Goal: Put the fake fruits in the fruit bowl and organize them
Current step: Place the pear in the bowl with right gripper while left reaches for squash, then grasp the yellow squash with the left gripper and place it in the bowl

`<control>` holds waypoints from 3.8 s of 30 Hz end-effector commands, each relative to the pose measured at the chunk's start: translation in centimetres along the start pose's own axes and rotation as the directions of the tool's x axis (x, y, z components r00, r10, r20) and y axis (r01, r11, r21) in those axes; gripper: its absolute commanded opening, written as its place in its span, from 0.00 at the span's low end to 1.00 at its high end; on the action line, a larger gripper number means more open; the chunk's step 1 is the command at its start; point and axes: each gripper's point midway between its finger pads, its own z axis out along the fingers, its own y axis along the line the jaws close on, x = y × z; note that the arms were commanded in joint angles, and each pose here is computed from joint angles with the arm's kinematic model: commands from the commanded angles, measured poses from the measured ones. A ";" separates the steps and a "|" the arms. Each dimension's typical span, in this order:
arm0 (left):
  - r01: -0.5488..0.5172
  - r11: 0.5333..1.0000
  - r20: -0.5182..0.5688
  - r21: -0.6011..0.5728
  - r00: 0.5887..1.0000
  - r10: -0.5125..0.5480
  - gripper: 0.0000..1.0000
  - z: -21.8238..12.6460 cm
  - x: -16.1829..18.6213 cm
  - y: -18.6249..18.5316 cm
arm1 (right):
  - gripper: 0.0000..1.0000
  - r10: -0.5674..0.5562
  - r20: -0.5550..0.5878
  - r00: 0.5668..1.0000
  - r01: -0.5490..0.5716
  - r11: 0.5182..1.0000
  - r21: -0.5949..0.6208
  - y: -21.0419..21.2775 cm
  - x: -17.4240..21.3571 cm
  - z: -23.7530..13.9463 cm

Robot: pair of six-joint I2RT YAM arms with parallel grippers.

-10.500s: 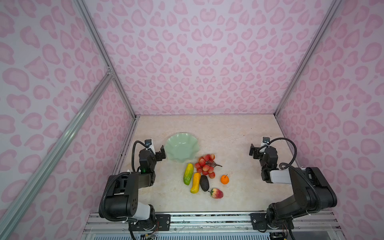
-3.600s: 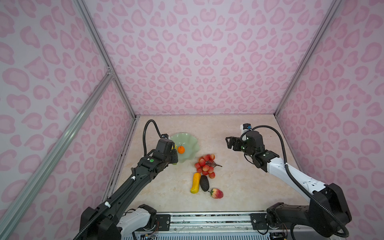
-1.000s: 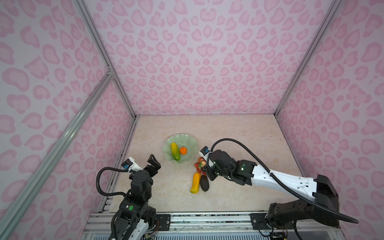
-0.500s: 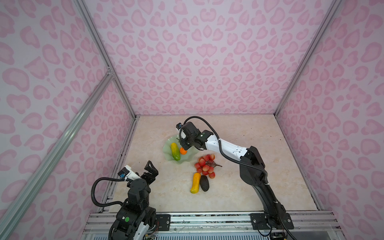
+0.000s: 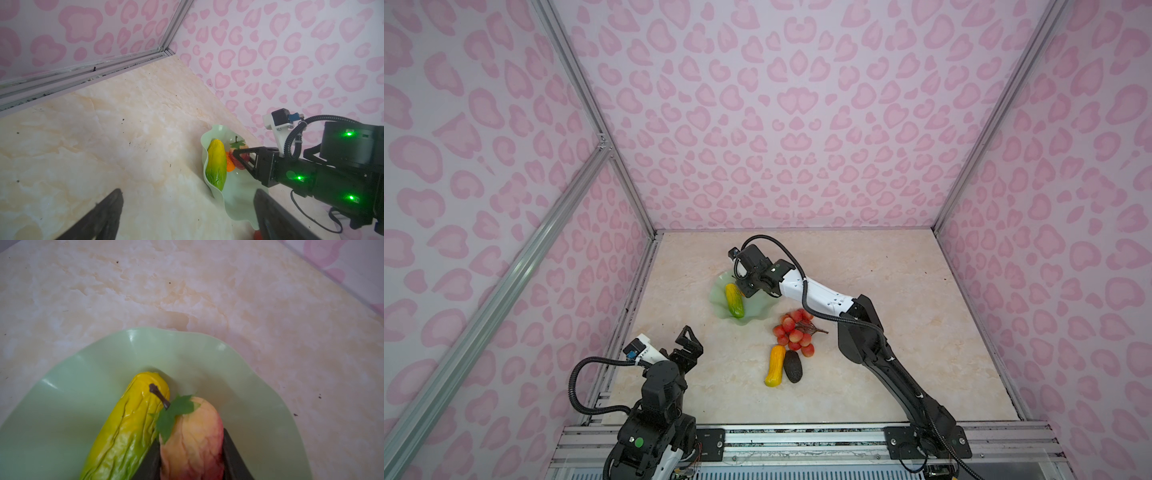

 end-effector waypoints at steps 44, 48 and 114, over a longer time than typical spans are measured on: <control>-0.122 0.943 -0.355 0.309 0.905 0.234 0.84 0.0 6.0 -6.9 | 0.81 0.200 0.270 0.942 -0.158 0.973 -0.170 -0.6 -2.8 -16.0; -0.125 0.914 -0.452 0.385 0.838 0.305 0.81 -0.5 8.5 -8.4 | 0.84 0.285 0.360 0.888 -0.239 0.956 -0.167 -3.5 -2.9 -19.9; -0.497 0.763 -0.332 0.413 0.698 0.635 0.38 4.4 9.1 -19.0 | 0.92 0.580 0.372 0.725 -0.612 0.790 -0.036 -16.4 12.3 -25.1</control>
